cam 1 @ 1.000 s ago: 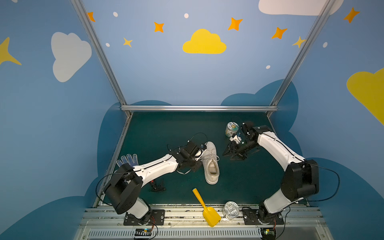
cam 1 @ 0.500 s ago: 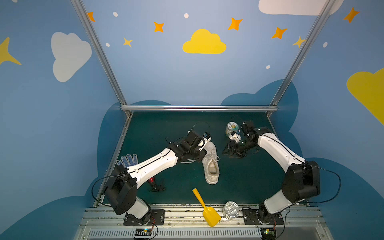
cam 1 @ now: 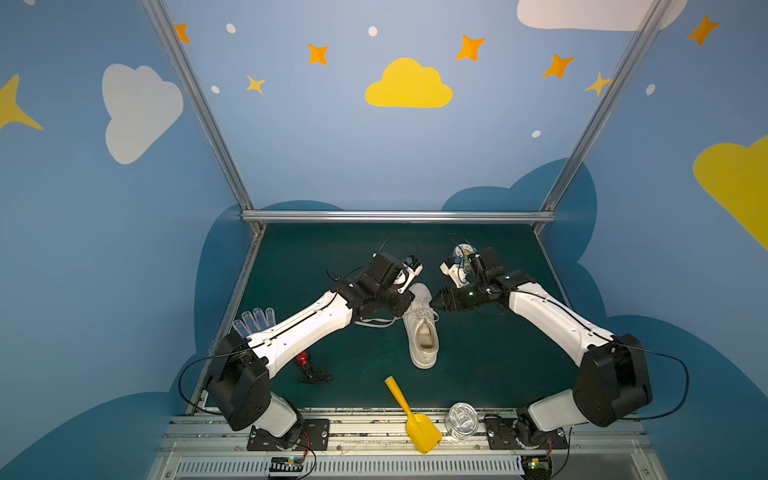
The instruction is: Tie the shoes
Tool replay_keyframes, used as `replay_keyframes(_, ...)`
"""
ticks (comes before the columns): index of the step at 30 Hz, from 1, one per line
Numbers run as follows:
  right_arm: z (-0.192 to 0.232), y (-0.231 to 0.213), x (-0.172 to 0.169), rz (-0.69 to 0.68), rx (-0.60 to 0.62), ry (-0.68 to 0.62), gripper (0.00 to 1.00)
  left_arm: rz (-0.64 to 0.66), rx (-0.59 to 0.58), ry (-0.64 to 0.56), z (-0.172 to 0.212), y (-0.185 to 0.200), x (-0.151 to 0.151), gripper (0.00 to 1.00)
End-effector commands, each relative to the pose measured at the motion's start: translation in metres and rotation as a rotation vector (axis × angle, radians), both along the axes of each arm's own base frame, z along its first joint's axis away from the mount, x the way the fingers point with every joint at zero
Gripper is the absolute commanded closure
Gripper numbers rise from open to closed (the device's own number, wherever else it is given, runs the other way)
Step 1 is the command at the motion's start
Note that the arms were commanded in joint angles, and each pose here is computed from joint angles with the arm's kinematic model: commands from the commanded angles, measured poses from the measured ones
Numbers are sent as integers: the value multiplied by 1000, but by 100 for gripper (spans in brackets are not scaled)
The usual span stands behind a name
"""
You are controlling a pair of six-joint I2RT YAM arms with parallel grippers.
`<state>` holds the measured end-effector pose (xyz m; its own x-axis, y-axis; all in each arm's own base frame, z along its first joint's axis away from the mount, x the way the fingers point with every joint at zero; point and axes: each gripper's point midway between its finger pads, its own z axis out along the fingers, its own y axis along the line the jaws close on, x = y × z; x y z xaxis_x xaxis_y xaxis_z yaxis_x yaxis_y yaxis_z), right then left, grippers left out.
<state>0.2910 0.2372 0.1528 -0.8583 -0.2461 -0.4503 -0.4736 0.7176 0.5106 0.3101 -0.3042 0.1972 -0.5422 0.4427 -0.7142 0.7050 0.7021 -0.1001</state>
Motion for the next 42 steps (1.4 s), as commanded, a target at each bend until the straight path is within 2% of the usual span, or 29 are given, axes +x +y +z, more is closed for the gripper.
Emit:
replay_keyframes(1,16,17,14,63,46,-174,35,2,-27,7,14,3,-5,97)
replay_keyframes(6,11,34,14,129,70,-195,35,3,-43,11,17,3,-7,97)
replay_keyframes(20,-9,63,20,178,90,-197,35,9,-55,10,20,5,-8,97)
replay_keyframes(25,-20,60,32,110,45,-201,35,10,-63,14,20,5,-11,97)
replay_keyframes(32,-14,60,38,46,68,-231,35,11,-79,31,16,6,-15,97)
replay_keyframes(42,-27,30,47,-125,-44,-218,35,-20,-132,117,-6,-9,-22,97)
